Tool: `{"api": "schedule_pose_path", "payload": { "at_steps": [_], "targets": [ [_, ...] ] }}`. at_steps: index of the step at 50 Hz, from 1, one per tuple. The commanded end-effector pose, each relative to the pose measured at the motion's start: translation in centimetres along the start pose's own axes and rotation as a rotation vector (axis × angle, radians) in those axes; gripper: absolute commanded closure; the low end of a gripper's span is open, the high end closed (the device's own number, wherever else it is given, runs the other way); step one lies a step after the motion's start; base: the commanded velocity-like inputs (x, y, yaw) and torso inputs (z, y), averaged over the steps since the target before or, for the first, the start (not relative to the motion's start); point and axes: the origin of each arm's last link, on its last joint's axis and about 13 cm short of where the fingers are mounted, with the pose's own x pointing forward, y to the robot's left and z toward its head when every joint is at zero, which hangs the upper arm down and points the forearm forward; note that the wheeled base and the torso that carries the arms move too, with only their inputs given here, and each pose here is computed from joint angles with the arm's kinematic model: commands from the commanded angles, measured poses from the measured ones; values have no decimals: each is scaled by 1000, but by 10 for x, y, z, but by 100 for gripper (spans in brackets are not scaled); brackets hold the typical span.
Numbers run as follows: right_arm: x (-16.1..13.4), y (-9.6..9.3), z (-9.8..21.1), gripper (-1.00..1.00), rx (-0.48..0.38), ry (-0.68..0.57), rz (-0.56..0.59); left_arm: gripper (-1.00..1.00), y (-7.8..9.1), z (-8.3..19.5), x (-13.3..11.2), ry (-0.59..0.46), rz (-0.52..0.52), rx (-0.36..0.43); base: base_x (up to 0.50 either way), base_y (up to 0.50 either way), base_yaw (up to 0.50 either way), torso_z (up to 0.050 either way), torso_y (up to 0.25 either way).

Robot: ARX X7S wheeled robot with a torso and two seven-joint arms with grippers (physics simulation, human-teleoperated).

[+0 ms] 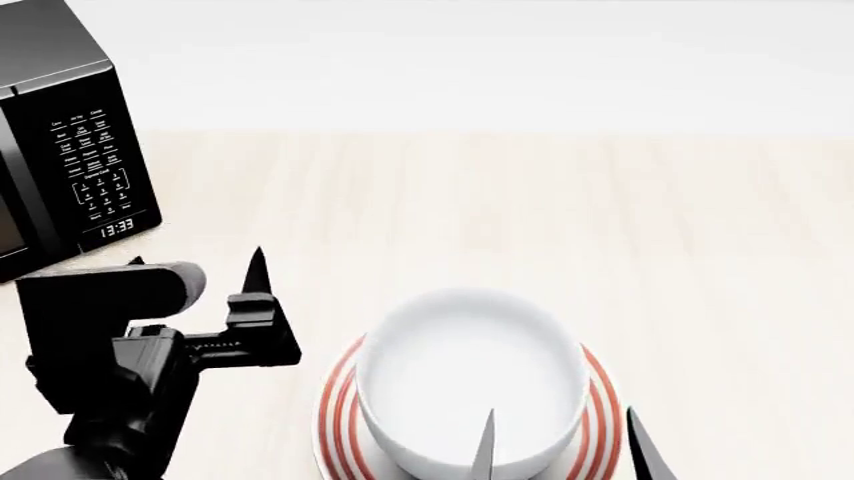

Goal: Pick up the white bowl and put it on the plate.

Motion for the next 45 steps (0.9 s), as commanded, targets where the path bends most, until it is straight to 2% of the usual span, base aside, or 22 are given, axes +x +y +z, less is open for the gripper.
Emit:
{"api": "schedule_pose_path", "payload": {
  "at_steps": [1,14,22,30,45],
  "targets": [
    [1,0,23,-100,-19,-87,7,-100,7,4,-27,-118,20,49,0,0,0,0,0],
    [-3,2,51,-100,-22,-170,16,-100,11,9,-61,-221,39,105,0,0,0,0,0],
    [-6,2,65,-100,-18,-223,19,-100,10,11,-81,-319,45,169,0,0,0,0,0],
    [-7,3,72,-100,-13,-260,23,-100,10,12,-94,-377,60,186,0,0,0,0,0],
    [-8,4,75,-100,-10,-283,32,-100,7,8,-114,-413,61,191,0,0,0,0,0]
  ]
}}
